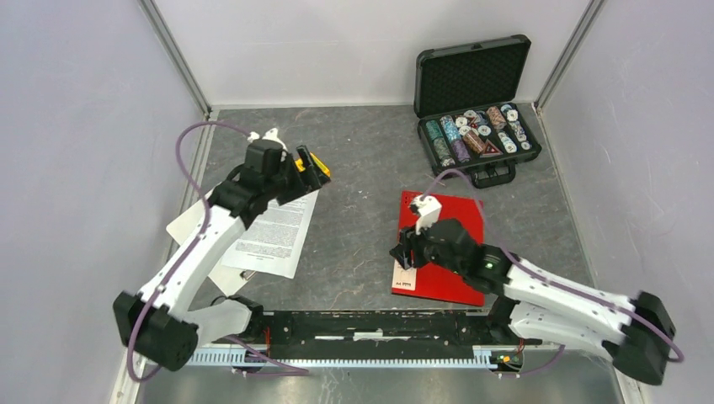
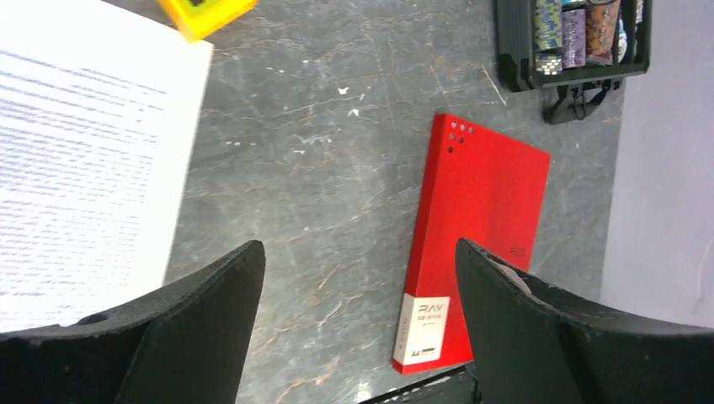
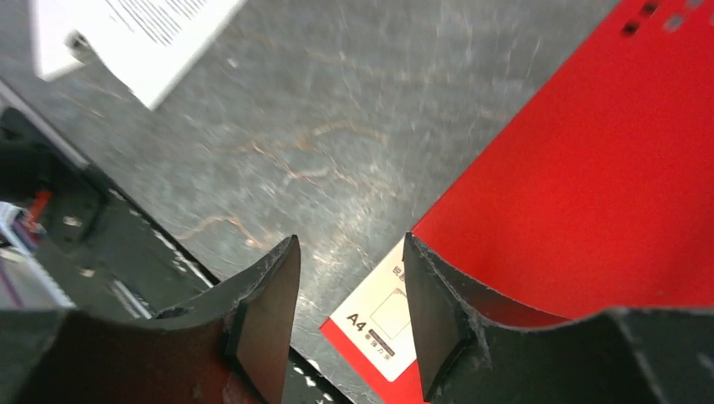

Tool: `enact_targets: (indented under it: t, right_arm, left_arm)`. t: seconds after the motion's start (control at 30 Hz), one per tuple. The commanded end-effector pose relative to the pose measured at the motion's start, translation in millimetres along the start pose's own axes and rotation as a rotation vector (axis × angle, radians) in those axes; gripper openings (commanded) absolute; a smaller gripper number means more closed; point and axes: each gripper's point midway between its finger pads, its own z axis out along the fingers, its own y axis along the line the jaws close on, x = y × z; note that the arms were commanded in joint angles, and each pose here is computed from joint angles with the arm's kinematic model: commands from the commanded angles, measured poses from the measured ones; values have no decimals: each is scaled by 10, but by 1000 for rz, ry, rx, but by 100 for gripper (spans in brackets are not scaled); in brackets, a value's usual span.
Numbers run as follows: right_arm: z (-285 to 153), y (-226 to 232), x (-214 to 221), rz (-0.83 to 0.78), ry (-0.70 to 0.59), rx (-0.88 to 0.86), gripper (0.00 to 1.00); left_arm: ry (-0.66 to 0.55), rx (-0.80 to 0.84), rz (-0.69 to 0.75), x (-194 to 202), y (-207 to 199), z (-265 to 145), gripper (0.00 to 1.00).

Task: Put the files into the folder

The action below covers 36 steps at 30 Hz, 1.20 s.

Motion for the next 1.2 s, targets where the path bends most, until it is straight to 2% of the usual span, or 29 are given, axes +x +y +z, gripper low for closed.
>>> enact_targets:
  t: [0.0, 0.23, 0.37, 0.53, 0.77, 0.93, 1.03, 1.17]
  right_arm:
    - [396, 75, 178, 23, 47, -21, 53]
    - [897, -179, 686, -20, 247, 131, 48]
    - [911, -473, 994, -44, 353, 271, 49]
    - [710, -867, 1208, -34, 387, 401, 49]
    - [360, -1267, 1253, 16, 346, 499, 48]
    - [202, -1440, 1181, 59, 289, 526, 48]
    - [269, -1231, 960, 72, 216, 415, 50]
    - [413, -832, 570, 44, 83, 224, 60]
  left_arm:
    - [23, -164, 117, 189, 527, -173, 91]
    - [136, -201, 70, 566, 835, -55, 99]
    - [141, -280, -3, 625, 1095, 49, 100]
    - [101, -415, -92, 617, 1462, 108, 100]
    - [10, -522, -223, 595, 1778, 141, 100]
    - [-63, -638, -386, 503, 2116, -19, 100]
    - [-105, -716, -502, 395, 2406, -205, 100]
    - [-202, -901, -630, 345, 2811, -526, 100]
